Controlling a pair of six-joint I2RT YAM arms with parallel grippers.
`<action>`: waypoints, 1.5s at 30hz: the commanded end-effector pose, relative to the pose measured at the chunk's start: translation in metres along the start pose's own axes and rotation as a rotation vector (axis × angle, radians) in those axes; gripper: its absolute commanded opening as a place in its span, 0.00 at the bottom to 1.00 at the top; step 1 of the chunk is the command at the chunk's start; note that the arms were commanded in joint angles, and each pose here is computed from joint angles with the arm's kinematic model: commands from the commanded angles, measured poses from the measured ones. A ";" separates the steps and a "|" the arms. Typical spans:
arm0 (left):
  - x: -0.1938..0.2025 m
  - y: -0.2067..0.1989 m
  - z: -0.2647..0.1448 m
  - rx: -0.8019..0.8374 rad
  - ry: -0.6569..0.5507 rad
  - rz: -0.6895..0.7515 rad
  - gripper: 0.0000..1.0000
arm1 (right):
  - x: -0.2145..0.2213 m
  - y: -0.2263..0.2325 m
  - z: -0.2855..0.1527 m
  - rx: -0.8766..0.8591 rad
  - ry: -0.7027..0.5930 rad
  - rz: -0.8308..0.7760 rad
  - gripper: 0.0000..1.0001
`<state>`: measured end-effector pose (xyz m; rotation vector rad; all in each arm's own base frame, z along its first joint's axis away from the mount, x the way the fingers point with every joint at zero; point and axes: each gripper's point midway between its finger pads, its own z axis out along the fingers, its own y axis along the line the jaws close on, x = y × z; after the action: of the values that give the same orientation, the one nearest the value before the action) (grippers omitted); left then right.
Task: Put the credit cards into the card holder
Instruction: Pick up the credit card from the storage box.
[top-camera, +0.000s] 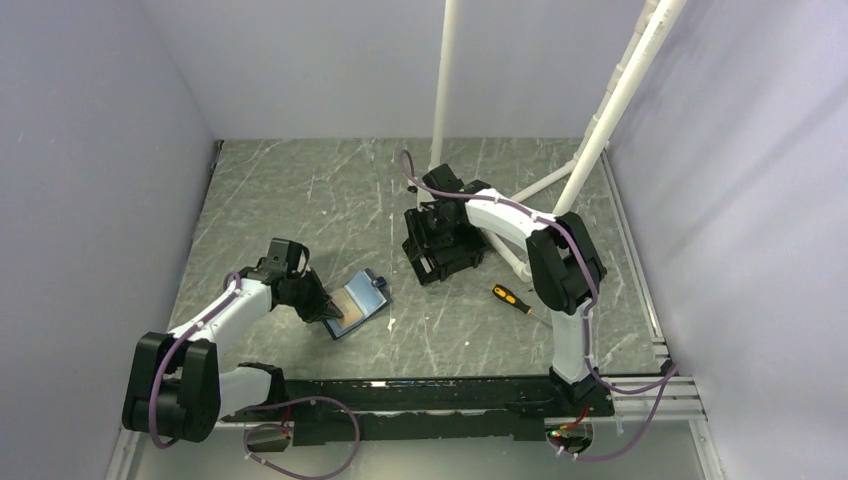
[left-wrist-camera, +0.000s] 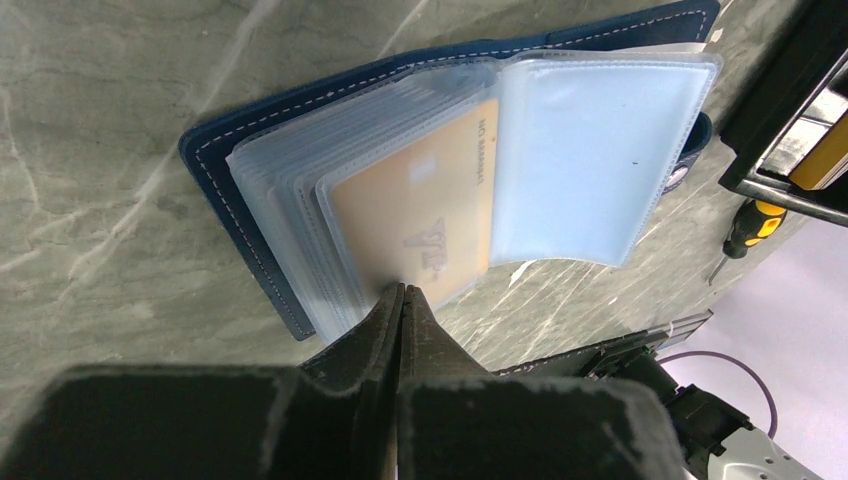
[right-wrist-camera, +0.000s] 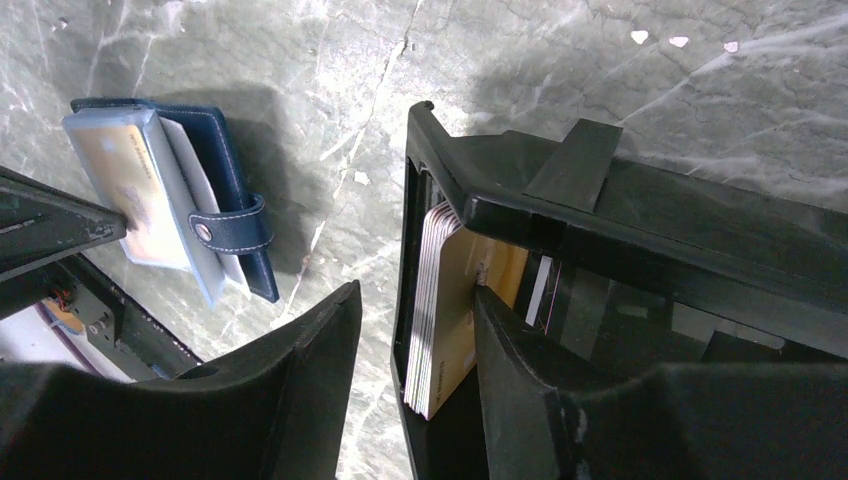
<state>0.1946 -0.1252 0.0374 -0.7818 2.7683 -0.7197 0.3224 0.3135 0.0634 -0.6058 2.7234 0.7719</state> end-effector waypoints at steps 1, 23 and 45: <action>-0.004 0.005 -0.003 -0.031 -0.024 0.025 0.05 | -0.016 0.015 -0.018 -0.053 -0.073 -0.021 0.47; -0.004 0.005 -0.004 -0.032 -0.025 0.026 0.05 | -0.018 0.016 -0.023 -0.071 -0.085 -0.017 0.33; -0.010 -0.009 -0.013 0.002 -0.041 0.045 0.09 | -0.045 0.004 -0.065 0.085 -0.232 -0.030 0.00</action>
<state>0.1942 -0.1245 0.0380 -0.7834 2.7718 -0.7128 0.3404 0.3023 0.1064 -0.5430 2.5971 0.7125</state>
